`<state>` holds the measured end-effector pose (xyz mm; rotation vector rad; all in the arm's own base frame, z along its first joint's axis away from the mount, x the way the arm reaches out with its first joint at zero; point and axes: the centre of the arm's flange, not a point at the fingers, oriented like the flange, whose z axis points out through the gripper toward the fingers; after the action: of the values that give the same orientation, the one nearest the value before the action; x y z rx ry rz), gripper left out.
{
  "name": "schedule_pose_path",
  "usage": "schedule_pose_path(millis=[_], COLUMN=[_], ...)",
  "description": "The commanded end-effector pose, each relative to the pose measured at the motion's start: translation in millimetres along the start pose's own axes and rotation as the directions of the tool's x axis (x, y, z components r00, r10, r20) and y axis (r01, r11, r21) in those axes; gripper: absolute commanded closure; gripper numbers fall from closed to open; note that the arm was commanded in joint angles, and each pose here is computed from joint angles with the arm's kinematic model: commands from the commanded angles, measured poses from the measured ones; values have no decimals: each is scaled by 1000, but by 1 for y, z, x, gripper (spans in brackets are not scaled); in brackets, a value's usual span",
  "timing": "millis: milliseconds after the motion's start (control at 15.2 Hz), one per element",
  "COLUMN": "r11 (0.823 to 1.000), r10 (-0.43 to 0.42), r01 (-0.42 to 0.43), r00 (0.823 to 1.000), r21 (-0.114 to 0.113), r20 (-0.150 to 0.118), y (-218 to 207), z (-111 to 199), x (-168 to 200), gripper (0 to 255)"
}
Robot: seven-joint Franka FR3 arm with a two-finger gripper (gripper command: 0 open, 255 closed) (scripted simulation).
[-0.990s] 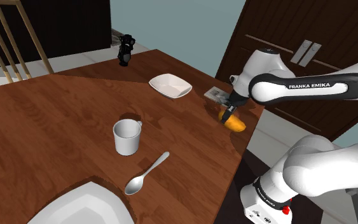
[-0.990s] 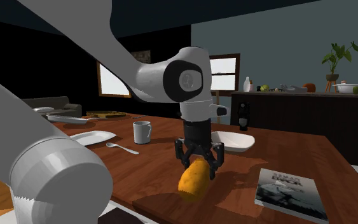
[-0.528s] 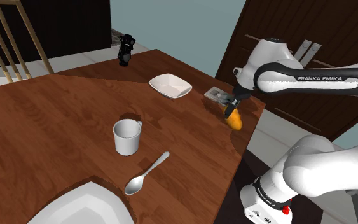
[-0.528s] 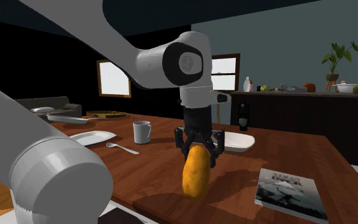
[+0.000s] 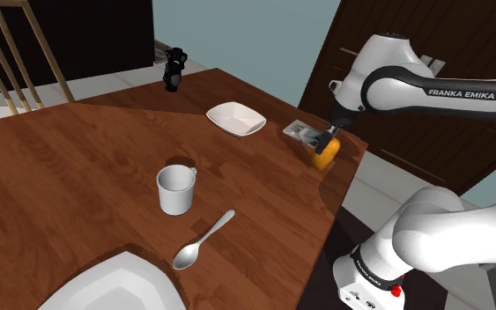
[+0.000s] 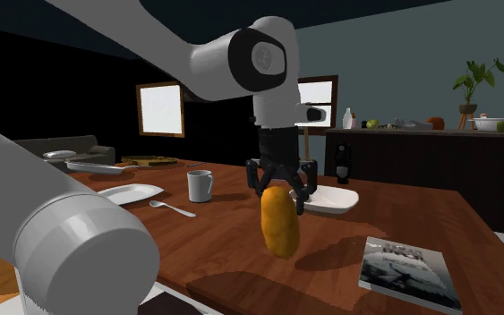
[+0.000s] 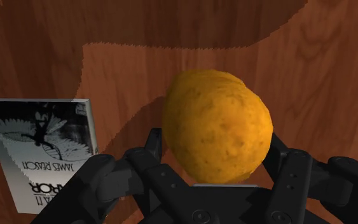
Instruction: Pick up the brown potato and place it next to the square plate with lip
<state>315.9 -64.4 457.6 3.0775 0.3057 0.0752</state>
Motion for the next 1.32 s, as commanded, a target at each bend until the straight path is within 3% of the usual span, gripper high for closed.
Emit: schedule_pose_path(millis=[0,594,1254], r11=[1000,1000,1000], r10=[0,0,0], r01=[0,0,0], r00=[1000,1000,1000], r21=[0,0,0], r20=[1,1,1], y=[0,2,-129], z=[-10,-54,-62], x=[0,2,-6], gripper=[255,255,255])
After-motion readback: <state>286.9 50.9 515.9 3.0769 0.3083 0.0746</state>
